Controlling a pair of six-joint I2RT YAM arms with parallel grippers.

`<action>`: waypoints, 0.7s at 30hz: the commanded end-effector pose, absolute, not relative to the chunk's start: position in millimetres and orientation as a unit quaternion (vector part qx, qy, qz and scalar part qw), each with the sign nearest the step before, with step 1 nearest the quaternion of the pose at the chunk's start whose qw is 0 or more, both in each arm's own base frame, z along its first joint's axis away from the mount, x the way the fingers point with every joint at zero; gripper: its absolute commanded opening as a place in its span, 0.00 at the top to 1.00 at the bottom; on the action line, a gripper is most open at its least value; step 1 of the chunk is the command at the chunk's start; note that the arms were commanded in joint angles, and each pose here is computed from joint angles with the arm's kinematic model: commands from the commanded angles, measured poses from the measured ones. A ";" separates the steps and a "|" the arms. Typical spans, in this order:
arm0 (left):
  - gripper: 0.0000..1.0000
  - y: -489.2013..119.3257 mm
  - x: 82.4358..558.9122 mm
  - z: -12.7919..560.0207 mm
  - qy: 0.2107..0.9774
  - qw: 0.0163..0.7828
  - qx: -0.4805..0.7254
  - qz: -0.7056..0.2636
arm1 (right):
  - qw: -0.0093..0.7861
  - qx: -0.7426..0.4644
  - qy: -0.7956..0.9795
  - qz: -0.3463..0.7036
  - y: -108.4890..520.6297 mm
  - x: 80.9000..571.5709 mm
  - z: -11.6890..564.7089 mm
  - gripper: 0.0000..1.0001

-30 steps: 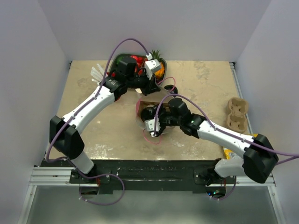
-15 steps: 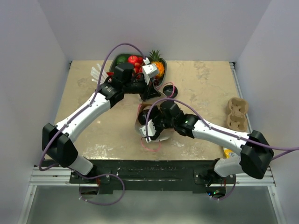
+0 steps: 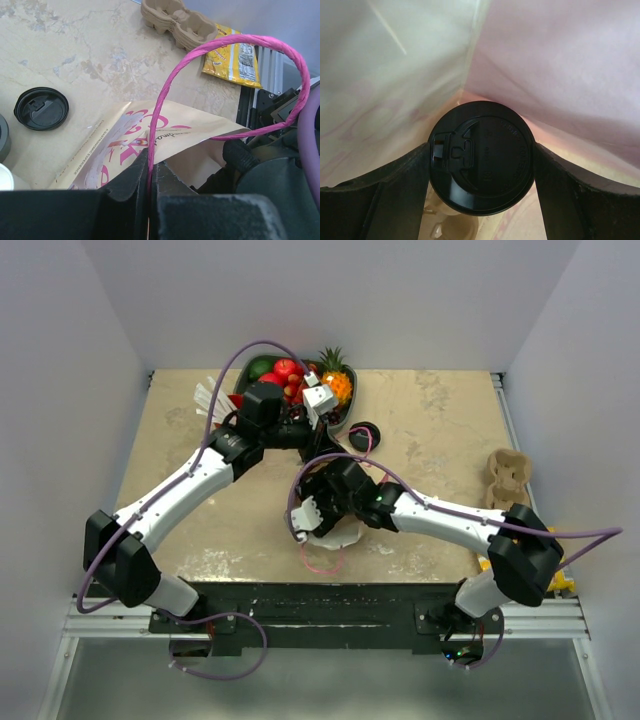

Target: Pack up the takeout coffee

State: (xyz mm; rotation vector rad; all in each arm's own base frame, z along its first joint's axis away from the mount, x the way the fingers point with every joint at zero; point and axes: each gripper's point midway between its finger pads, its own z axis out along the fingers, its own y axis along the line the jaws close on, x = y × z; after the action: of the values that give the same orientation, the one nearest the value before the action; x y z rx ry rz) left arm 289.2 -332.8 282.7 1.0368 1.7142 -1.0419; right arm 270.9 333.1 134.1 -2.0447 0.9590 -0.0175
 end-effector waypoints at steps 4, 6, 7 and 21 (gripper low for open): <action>1.00 -335.3 268.3 317.1 0.645 0.443 0.426 -0.455 | 0.406 -0.817 0.410 -0.031 328.4 284.8 123.8 0.38; 1.00 -335.4 268.0 318.7 0.643 0.442 0.430 -0.454 | 0.401 -0.813 0.422 -0.032 328.5 287.2 119.2 0.38; 1.00 -335.5 269.1 317.6 0.645 0.440 0.430 -0.453 | 0.402 -0.805 0.435 -0.027 328.6 288.0 118.6 0.38; 1.00 -335.5 277.9 326.3 0.653 0.440 0.418 -0.452 | 0.408 -0.716 0.563 0.064 325.7 280.6 124.9 0.38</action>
State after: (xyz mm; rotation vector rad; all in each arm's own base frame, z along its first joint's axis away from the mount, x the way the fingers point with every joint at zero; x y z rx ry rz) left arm 291.9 -329.0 283.5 1.0250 1.7295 -1.0307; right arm 289.1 340.3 139.2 -1.8586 1.2353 0.0734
